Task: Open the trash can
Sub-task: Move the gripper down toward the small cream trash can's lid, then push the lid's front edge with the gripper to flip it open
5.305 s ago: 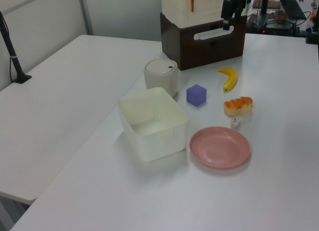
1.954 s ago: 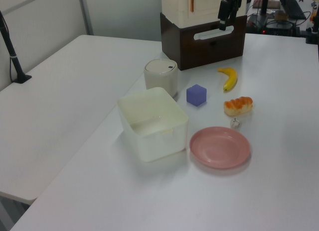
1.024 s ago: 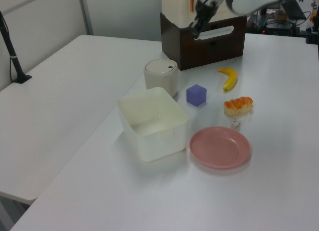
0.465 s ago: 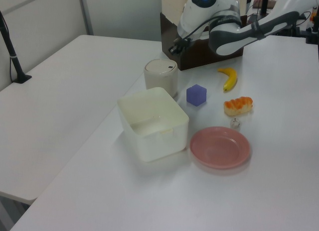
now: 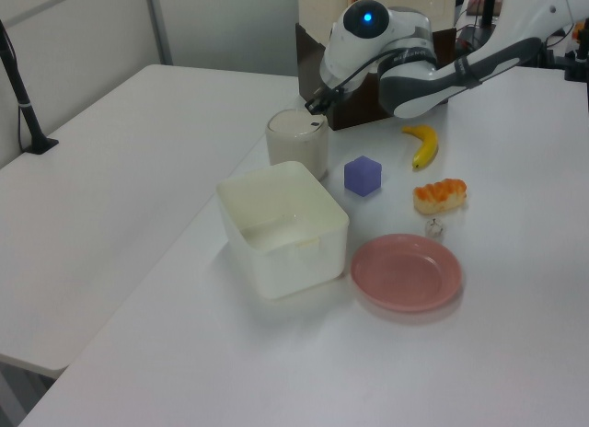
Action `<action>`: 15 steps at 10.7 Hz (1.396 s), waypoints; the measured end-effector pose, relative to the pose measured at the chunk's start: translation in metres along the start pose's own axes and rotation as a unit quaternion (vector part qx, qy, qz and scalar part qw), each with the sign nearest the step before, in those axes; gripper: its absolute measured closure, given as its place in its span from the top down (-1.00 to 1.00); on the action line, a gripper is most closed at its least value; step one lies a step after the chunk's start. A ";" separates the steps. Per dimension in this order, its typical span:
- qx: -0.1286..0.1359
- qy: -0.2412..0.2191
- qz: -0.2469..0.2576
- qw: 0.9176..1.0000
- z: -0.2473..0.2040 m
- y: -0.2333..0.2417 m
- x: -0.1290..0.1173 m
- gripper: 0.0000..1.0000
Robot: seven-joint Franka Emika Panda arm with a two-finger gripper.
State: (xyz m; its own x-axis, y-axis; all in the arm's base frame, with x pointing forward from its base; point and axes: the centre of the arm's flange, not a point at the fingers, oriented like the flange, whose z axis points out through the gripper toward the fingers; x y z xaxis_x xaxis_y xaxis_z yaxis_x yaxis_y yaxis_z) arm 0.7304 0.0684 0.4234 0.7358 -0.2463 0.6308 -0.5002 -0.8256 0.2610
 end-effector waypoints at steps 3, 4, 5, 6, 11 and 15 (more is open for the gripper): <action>-0.001 0.003 0.001 1.000 0.008 -0.010 -0.001 -0.98; -0.002 0.004 -0.005 1.000 0.010 -0.016 -0.005 -0.98; -0.004 0.010 -0.013 1.000 0.010 -0.019 -0.007 -0.98; -0.006 0.014 -0.019 1.000 0.010 -0.021 -0.008 -0.98; -0.011 0.021 -0.031 0.999 0.011 -0.024 -0.011 -0.98; -0.016 0.030 -0.047 0.998 0.012 -0.027 -0.014 -0.98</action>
State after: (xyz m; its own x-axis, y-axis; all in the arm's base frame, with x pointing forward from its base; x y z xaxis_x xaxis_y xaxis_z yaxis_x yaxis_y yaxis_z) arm 0.7387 0.0880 0.3991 0.7516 -0.1368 0.6453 -0.4457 -0.8264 0.3440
